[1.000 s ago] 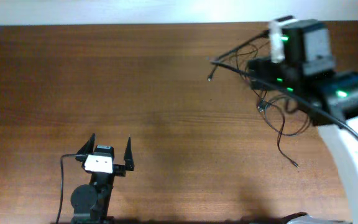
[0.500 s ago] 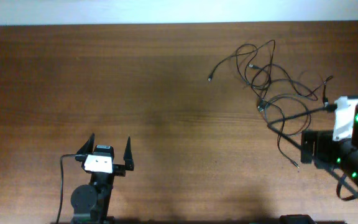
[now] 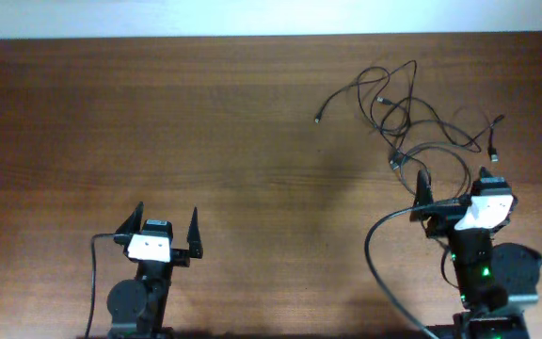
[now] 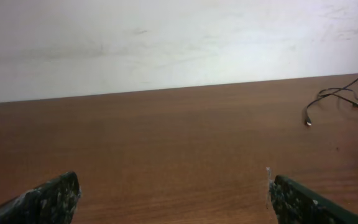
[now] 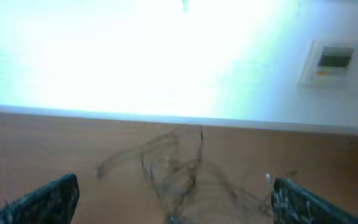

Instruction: Untangle cables

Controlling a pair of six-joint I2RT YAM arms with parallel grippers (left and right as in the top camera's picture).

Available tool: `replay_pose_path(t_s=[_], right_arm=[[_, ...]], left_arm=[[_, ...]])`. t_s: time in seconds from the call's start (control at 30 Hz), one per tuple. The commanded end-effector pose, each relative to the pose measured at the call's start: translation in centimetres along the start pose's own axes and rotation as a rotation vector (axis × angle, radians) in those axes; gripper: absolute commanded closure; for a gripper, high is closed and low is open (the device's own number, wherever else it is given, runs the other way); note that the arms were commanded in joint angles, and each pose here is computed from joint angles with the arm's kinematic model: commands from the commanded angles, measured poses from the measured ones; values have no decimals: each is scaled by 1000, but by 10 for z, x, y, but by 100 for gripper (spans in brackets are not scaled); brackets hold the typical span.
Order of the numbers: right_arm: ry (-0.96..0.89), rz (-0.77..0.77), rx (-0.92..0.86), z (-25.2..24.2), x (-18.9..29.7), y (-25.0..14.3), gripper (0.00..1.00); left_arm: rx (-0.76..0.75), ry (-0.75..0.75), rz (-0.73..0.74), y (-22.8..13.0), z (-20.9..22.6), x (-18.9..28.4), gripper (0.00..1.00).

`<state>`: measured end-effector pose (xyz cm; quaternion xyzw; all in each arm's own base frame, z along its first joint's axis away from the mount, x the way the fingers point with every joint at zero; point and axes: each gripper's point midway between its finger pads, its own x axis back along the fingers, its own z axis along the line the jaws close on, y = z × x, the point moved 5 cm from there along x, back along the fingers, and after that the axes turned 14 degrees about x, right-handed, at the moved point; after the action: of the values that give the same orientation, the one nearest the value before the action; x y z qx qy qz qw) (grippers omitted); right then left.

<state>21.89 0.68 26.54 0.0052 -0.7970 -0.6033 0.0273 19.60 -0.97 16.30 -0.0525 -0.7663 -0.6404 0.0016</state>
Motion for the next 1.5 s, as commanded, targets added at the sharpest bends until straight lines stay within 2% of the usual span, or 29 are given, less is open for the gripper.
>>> replay_pose_path(t_s=[0.0,0.13,0.53,0.67,0.8,1.47], right_arm=[[11,-141,9,7,7,-6,1],[-13,-210,12,8,17,-11,1],[-25,-256,15,18,26,-44,1],[2,-162,10,24,21,-64,1],[46,24,0,33,19,-100,1],[47,22,0,33,19,-100,1]], left_arm=[[-16,3,3,-1,0,0,1],[-16,3,3,-1,0,0,1],[-16,3,3,-1,0,0,1],[-16,3,3,-1,0,0,1],[-16,3,3,-1,0,0,1],[-16,3,3,-1,0,0,1]])
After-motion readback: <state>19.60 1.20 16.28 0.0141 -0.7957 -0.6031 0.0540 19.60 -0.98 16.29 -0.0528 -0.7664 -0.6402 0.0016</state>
